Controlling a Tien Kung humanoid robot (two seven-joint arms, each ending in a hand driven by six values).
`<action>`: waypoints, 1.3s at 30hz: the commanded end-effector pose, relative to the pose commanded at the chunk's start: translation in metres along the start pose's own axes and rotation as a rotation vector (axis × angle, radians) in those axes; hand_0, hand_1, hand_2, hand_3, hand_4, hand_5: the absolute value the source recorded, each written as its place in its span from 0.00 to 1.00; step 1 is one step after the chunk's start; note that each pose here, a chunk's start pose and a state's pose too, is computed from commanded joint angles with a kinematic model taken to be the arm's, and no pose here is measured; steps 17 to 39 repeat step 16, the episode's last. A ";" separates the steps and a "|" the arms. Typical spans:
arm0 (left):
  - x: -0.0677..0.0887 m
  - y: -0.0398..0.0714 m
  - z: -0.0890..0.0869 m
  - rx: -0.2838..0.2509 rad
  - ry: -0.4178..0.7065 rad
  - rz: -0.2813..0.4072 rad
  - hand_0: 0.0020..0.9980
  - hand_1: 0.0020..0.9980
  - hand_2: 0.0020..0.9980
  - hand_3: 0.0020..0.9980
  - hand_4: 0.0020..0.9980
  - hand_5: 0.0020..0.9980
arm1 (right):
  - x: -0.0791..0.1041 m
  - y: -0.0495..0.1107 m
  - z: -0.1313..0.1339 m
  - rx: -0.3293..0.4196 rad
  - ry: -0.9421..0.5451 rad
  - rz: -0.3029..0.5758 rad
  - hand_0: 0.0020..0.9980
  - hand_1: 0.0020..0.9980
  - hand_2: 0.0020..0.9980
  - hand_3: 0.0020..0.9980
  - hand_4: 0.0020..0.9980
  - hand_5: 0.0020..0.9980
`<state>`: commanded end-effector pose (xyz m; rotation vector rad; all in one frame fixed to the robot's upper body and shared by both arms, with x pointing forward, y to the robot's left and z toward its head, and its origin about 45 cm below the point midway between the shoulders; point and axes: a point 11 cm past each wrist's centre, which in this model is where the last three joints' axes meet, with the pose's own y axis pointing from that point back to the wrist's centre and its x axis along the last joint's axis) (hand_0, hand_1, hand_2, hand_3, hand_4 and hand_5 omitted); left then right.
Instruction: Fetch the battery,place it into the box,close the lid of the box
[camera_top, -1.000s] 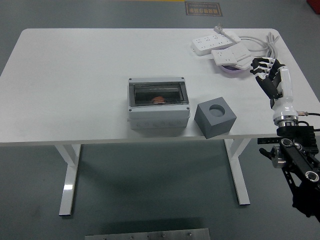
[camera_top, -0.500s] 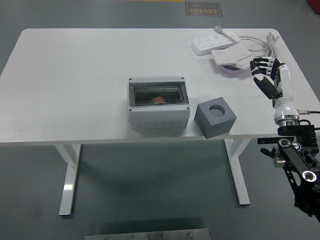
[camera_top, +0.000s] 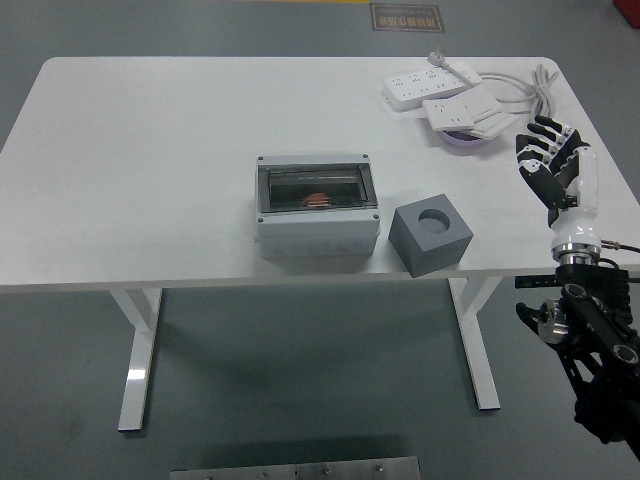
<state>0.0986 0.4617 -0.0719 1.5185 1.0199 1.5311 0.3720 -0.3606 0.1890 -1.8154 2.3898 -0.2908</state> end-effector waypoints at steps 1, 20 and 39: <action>0.000 0.000 0.000 0.000 0.000 0.000 0.71 0.74 0.58 0.50 0.29 0.00 | 0.000 0.000 0.000 -0.002 -0.010 0.002 0.47 0.52 0.52 0.60 0.62 0.13; -0.002 0.000 -0.002 0.006 0.000 -0.003 0.71 0.74 0.58 0.50 0.28 0.00 | -0.003 0.002 0.002 -0.011 -0.038 0.000 0.44 0.48 0.46 0.51 0.53 0.24; -0.002 0.000 -0.002 0.006 0.000 -0.003 0.71 0.74 0.58 0.50 0.28 0.00 | -0.003 0.002 0.002 -0.011 -0.038 0.000 0.44 0.48 0.46 0.51 0.53 0.24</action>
